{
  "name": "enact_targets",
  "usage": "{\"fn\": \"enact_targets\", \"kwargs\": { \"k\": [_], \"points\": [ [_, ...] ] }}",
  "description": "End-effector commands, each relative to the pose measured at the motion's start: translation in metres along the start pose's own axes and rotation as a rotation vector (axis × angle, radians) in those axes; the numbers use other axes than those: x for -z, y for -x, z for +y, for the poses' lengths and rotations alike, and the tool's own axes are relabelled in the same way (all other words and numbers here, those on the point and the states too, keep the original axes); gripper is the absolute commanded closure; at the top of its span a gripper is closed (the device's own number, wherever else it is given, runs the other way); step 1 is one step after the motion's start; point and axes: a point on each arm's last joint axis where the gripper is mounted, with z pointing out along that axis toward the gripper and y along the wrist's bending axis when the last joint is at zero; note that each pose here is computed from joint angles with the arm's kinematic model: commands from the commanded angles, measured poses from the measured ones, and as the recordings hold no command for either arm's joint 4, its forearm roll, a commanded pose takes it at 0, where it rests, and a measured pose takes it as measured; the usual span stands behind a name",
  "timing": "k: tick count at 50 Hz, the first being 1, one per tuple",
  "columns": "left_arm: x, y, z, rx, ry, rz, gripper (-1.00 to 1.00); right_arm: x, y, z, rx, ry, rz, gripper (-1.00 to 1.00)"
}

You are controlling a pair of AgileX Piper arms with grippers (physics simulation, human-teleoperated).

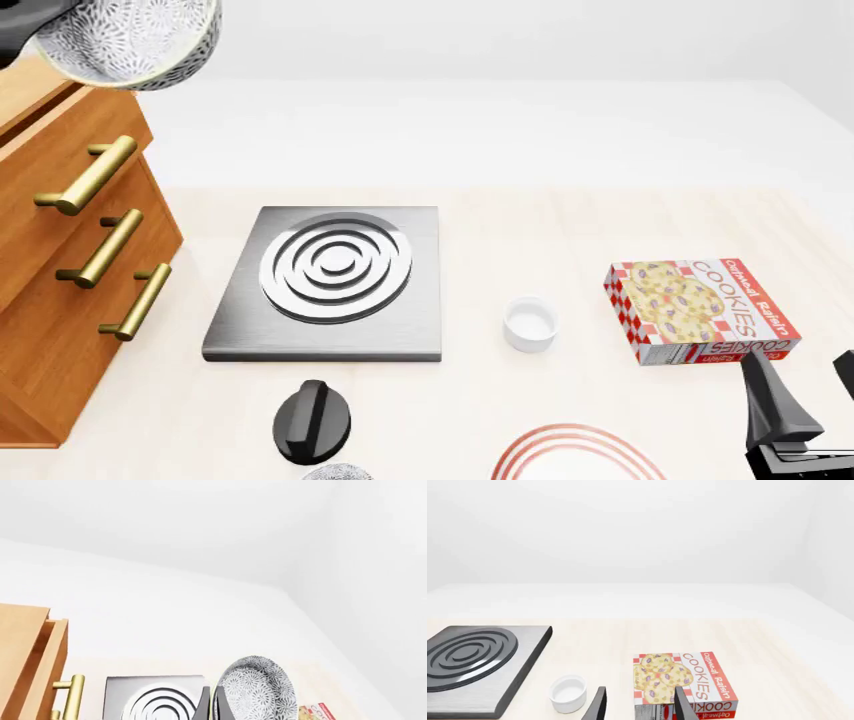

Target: Pick the akita bowl on the wooden cabinet and place it on the plate.

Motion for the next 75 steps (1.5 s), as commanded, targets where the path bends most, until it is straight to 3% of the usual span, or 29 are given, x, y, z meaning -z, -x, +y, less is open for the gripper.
{"fn": "enact_targets", "kwargs": {
  "k": [1, 75],
  "points": [
    [-0.005, -0.005, -0.007, -0.009, -0.047, 0.021, 1.00, 0.000, 0.000, 0.000, 0.000, 0.000, 0.000, -1.00],
    [-0.021, -0.047, -0.044, -0.027, -0.279, 0.169, 1.00, 0.000, 0.000, 0.000, 0.000, 0.000, 0.000, -1.00]
  ]
}}
